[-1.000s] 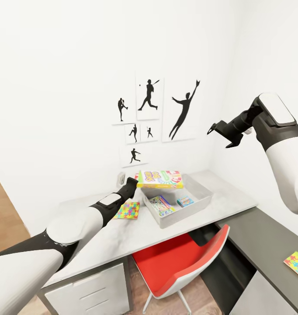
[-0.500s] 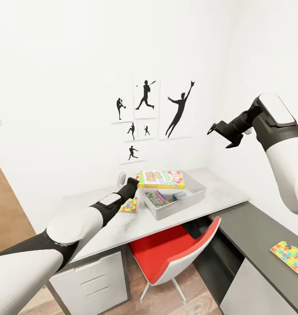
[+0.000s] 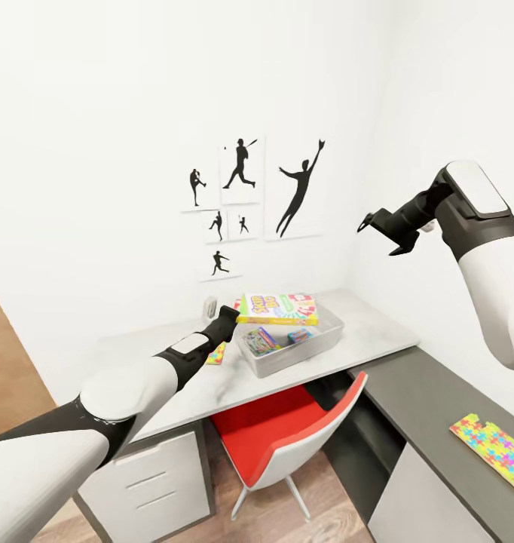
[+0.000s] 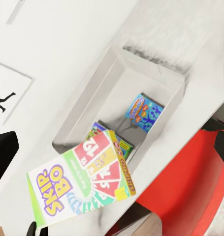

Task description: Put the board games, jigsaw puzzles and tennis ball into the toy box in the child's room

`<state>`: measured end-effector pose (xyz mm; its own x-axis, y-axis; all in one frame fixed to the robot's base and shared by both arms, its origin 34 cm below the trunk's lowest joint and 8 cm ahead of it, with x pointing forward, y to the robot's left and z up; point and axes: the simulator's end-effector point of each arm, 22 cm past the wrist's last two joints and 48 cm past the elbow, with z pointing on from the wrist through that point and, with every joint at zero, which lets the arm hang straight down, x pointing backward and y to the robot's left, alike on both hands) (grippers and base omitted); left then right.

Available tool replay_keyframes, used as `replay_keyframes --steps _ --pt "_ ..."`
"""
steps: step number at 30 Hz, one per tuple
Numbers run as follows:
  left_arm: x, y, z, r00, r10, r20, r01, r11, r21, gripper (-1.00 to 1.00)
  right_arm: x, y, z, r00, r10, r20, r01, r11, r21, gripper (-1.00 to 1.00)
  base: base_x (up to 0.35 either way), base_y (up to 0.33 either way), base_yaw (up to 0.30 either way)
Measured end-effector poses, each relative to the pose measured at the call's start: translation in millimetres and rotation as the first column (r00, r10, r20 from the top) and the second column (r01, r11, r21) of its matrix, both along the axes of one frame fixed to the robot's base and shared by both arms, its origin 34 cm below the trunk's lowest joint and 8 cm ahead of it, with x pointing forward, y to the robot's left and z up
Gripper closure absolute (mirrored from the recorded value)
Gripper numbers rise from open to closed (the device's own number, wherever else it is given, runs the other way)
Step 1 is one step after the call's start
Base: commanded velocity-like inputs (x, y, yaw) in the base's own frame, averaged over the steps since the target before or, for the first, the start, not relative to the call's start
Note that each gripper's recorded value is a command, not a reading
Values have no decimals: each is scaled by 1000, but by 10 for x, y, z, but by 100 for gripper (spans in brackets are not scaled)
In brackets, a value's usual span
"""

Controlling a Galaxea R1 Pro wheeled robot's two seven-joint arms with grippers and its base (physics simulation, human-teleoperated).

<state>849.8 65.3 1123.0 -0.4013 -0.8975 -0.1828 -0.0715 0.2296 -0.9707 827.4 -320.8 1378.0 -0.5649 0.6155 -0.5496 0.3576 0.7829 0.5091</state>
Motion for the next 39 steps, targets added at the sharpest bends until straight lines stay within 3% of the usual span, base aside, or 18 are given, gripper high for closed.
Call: replay_keyframes --steps 13,39 --pt "3 13 -1 1000 6 0 -6 1000 3 100 -2 4 2 1000 1 0 -1 1000 0 -100 167 -34 0" --pt "8 21 2 1000 9 1 -9 1000 -1 100 1 12 -1 1000 2 0 -2 1000 -1 -100 6 -15 -85"
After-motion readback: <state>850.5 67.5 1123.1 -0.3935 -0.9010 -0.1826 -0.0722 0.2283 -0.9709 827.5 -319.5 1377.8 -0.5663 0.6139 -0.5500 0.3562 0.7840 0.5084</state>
